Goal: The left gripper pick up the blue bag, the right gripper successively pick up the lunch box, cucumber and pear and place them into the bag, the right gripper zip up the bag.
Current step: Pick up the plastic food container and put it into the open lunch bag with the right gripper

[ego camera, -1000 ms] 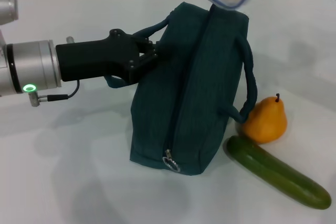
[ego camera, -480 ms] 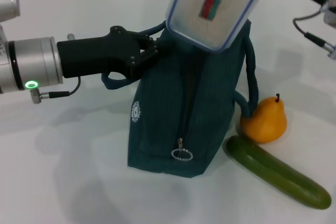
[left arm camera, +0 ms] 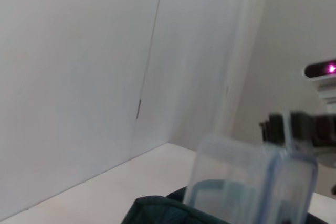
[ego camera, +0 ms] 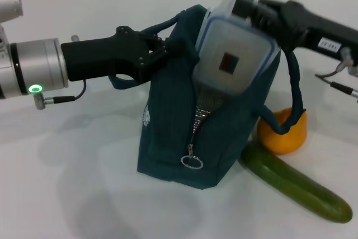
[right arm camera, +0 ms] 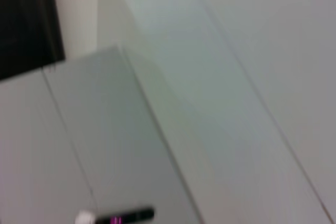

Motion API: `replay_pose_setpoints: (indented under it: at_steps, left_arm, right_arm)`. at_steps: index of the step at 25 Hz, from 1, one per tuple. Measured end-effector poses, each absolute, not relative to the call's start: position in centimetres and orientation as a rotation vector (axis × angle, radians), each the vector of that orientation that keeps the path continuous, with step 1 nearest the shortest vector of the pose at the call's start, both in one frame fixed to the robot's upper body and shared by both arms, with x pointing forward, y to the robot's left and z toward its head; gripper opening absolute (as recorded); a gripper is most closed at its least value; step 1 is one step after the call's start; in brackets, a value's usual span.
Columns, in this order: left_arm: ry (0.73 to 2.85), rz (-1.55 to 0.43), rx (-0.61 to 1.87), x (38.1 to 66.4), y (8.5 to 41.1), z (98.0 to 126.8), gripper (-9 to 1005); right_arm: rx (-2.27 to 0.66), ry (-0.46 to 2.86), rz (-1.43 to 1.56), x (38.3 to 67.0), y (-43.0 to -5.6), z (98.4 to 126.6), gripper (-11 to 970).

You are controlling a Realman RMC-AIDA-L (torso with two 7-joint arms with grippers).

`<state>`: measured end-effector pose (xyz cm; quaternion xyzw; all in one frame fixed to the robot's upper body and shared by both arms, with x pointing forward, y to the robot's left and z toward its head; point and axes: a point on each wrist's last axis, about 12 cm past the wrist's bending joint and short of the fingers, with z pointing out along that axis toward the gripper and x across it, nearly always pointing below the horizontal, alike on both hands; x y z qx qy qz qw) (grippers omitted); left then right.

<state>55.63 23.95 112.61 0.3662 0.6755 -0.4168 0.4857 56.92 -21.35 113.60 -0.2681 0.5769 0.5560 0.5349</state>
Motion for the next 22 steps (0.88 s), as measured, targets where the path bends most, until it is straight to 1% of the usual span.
replay_pose_setpoints:
  at_steps: [4,7,11,15,21,22]
  left_arm:
    - [1.642,-1.011,0.896,55.9,23.7,112.7,63]
    - [1.642,-1.016,0.893,55.9,23.5,112.7,64]
    - [1.652,-1.038,0.882,56.0,23.2,112.3,65]
    - [1.652,-1.047,0.876,56.2,23.0,112.3,66]
    - [1.653,-1.037,0.866,56.6,22.9,112.4,68]
    - [1.656,-1.035,0.862,56.6,22.9,112.3,68]
  right_arm:
    - [-0.713,1.410,1.309,56.7,-20.6,113.1,98]
    - [-0.756,1.384,1.260,56.3,-20.8,112.6,98]
    - [-0.761,1.361,1.215,55.8,-21.3,112.2,98]
    - [-0.778,1.365,1.224,56.0,-21.1,112.3,98]
    - [-0.789,1.364,1.221,55.8,-21.7,112.7,178]
    - [-0.803,1.362,1.220,55.8,-21.9,113.1,245]
